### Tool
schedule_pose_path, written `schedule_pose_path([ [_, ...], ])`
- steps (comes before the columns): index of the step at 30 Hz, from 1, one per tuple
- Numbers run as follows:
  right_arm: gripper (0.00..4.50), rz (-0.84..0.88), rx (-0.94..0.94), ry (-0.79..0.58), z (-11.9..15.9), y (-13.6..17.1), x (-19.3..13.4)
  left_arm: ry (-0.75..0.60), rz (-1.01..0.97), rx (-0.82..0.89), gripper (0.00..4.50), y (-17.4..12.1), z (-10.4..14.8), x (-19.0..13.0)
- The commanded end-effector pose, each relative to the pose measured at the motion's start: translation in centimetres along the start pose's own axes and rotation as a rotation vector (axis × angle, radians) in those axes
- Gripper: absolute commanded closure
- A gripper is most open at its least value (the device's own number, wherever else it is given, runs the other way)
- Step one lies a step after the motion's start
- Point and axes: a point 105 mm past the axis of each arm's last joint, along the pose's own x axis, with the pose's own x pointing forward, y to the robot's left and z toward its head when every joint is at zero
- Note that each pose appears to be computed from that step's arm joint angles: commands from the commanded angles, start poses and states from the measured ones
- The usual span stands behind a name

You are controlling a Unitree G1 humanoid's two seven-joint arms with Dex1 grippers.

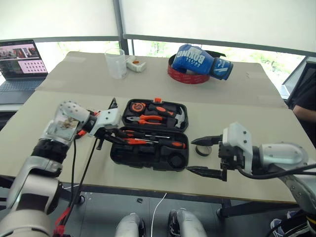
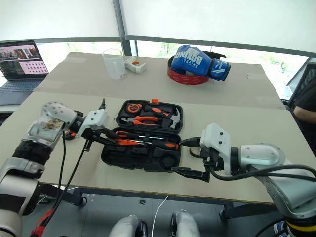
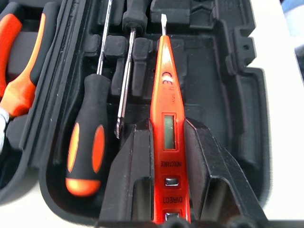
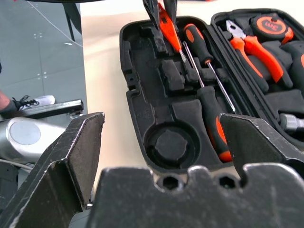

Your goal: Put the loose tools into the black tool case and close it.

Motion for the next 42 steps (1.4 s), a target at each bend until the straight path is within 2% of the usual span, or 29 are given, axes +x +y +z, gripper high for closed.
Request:
schedule_pose_path([
  [1,0.0,-0.034,-0.037,-0.009,0.8,0.2,-0.7,0.014,-0.003,0.034,4.06,0.6,0.3,-0.1],
  [9,0.0,-0.065,-0.024,-0.007,0.6,0.2,-1.0,0.033,-0.006,0.014,4.06,1.2,-0.2,0.4],
  [11,0.0,-0.066,-0.026,-0.008,0.7,0.1,-0.9,0.026,-0.005,0.01,3.05,1.4,-0.1,0.5],
  [12,0.0,-0.065,-0.026,-0.01,0.7,0.1,-0.9,0.018,-0.006,0.0,2.9,1.4,-0.1,0.5],
  [19,0.0,-0.058,-0.021,-0.014,0.7,0.0,-0.8,-0.076,0.004,-0.05,0.32,1.4,1.6,-0.2],
  [20,0.0,-0.056,-0.021,-0.013,0.7,0.0,-0.8,-0.086,0.011,-0.06,0.05,1.4,1.8,-0.6],
  [23,0.0,-0.051,-0.02,-0.014,0.6,0.1,-0.7,-0.106,0.024,-0.086,0.05,1.4,2.0,-1.4],
  [26,0.0,-0.05,-0.017,-0.021,0.7,0.0,-0.6,-0.097,0.051,-0.091,0.79,1.4,1.4,-2.2],
  [35,0.0,-0.046,-0.01,-0.021,0.6,-0.1,-0.6,-0.135,0.079,-0.107,4.21,1.7,0.7,-1.5],
  [36,0.0,-0.046,-0.009,-0.023,0.6,-0.1,-0.6,-0.139,0.073,-0.106,4.44,1.6,0.6,-1.2],
  [42,0.0,-0.055,0.002,-0.025,0.7,-0.2,-0.7,-0.12,0.046,-0.099,4.44,1.1,0.2,0.0],
])
